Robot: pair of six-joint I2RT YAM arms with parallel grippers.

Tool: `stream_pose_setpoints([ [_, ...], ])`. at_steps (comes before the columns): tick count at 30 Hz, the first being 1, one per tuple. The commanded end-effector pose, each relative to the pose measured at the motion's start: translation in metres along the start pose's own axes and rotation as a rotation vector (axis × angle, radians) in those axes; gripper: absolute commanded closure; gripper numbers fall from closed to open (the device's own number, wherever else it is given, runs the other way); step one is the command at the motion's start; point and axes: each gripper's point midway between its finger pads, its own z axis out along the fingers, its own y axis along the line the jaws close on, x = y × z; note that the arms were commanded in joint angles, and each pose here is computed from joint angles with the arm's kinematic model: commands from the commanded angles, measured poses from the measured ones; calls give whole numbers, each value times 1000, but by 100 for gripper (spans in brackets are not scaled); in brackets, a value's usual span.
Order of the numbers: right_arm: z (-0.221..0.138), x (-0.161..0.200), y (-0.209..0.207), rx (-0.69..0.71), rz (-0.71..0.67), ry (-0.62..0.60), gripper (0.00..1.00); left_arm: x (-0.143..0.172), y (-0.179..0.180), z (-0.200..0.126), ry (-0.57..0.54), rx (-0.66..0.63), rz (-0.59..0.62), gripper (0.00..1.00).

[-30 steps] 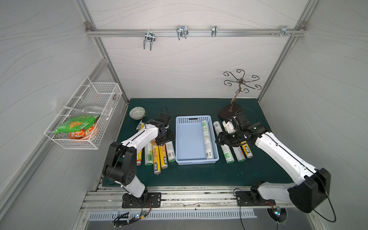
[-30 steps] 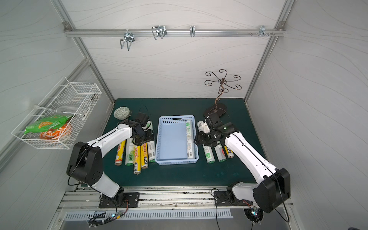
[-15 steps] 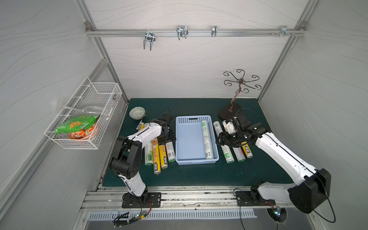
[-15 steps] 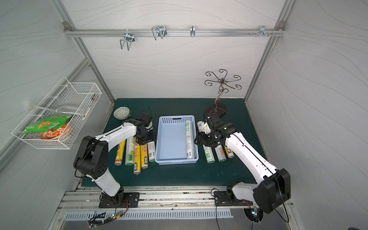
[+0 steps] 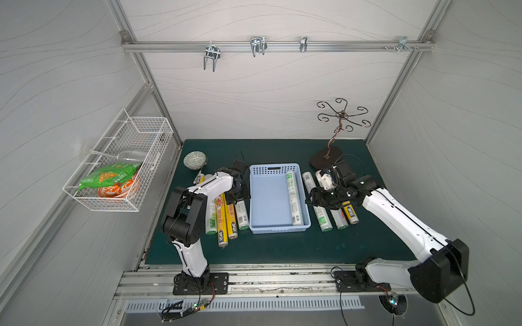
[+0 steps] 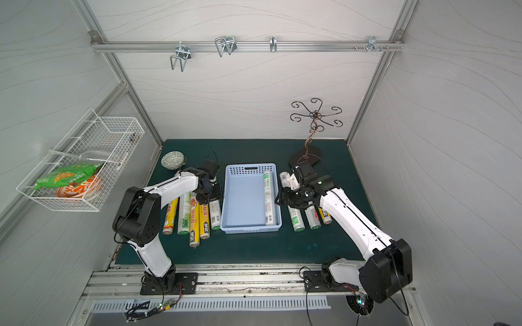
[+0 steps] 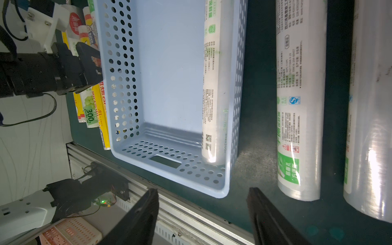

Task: Put the plastic wrap into the basket
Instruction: Pick up the plastic wrap from the center of the board.

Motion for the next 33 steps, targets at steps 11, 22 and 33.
stream_pose_setpoints([
  [11, -3, -2, 4, -34, 10, -11, 29, -18, -16, 17, -26, 23, 36, 36],
  [22, -3, -1, 1, -35, 28, -11, 29, -16, -17, 8, -37, 40, 46, 59],
  [33, -9, -8, -25, -57, 94, -34, 29, -18, -10, -70, -152, 57, 21, 65],
])
